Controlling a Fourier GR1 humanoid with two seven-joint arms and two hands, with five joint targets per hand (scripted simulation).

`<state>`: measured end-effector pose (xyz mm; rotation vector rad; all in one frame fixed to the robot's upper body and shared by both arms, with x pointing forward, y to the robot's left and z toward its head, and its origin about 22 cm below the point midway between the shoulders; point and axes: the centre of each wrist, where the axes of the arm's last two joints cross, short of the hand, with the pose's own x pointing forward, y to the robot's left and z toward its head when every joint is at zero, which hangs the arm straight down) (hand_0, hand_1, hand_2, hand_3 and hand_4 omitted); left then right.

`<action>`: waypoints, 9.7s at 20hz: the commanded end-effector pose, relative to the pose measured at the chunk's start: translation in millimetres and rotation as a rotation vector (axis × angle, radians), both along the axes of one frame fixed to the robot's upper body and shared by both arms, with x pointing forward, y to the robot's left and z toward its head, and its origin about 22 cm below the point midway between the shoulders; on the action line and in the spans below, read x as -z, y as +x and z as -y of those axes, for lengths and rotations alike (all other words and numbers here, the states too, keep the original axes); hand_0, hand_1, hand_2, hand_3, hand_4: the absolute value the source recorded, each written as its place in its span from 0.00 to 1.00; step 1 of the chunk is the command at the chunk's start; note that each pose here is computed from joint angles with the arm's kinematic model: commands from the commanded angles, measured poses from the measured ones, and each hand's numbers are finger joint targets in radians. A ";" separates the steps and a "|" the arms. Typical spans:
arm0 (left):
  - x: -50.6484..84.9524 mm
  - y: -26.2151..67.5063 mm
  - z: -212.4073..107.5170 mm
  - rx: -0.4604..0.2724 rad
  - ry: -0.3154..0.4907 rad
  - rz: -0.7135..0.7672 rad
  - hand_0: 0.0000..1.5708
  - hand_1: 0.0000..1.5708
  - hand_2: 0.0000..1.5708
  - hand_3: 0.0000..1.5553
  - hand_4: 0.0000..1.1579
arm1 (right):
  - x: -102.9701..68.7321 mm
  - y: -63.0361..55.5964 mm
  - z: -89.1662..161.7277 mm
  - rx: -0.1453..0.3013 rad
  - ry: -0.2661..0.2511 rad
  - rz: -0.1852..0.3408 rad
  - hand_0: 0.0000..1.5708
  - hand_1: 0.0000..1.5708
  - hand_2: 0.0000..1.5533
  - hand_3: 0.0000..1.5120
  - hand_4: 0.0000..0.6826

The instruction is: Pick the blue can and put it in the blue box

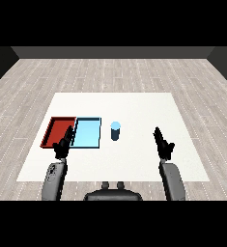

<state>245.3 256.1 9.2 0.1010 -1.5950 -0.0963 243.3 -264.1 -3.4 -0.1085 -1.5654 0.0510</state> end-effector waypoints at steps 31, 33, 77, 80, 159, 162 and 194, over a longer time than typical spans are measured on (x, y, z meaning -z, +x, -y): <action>-3.8 -10.1 20.2 0.045 -0.209 0.413 0.00 0.00 0.00 0.00 0.00 | -4.9 103.8 -84.2 -0.168 0.262 0.243 0.00 0.00 0.00 0.00 0.00; 8.6 15.2 7.1 0.056 -0.253 0.416 0.00 0.00 0.00 0.00 0.00 | -5.6 104.4 -74.0 -0.155 0.264 0.244 0.00 0.00 0.00 0.00 0.00; 3.4 6.6 -16.8 0.025 -0.237 0.434 0.00 0.00 0.00 0.00 0.00 | 52.3 118.8 -148.3 -0.174 0.352 0.063 0.00 0.00 0.00 0.00 0.00; 10.2 -38.4 -13.1 -0.002 -0.211 0.436 0.00 0.00 0.00 0.00 0.00 | 61.2 115.3 -141.1 -0.175 0.353 0.051 0.00 0.00 0.00 0.00 0.00; 30.9 56.1 133.9 0.248 -0.218 0.164 0.00 0.00 0.00 0.00 0.00 | -44.5 80.9 -165.7 -0.294 0.179 0.341 0.89 0.89 0.93 0.93 0.97; 28.8 59.3 153.9 0.256 -0.178 0.165 0.00 0.00 0.00 0.00 0.00 | -28.7 76.2 -172.7 -0.321 0.176 0.353 0.89 0.89 0.93 0.93 0.98; 50.2 58.2 172.3 0.256 0.019 0.180 0.17 0.17 0.33 0.00 0.49 | -49.7 72.7 -208.9 -0.477 0.131 0.359 0.81 0.81 0.91 0.92 0.90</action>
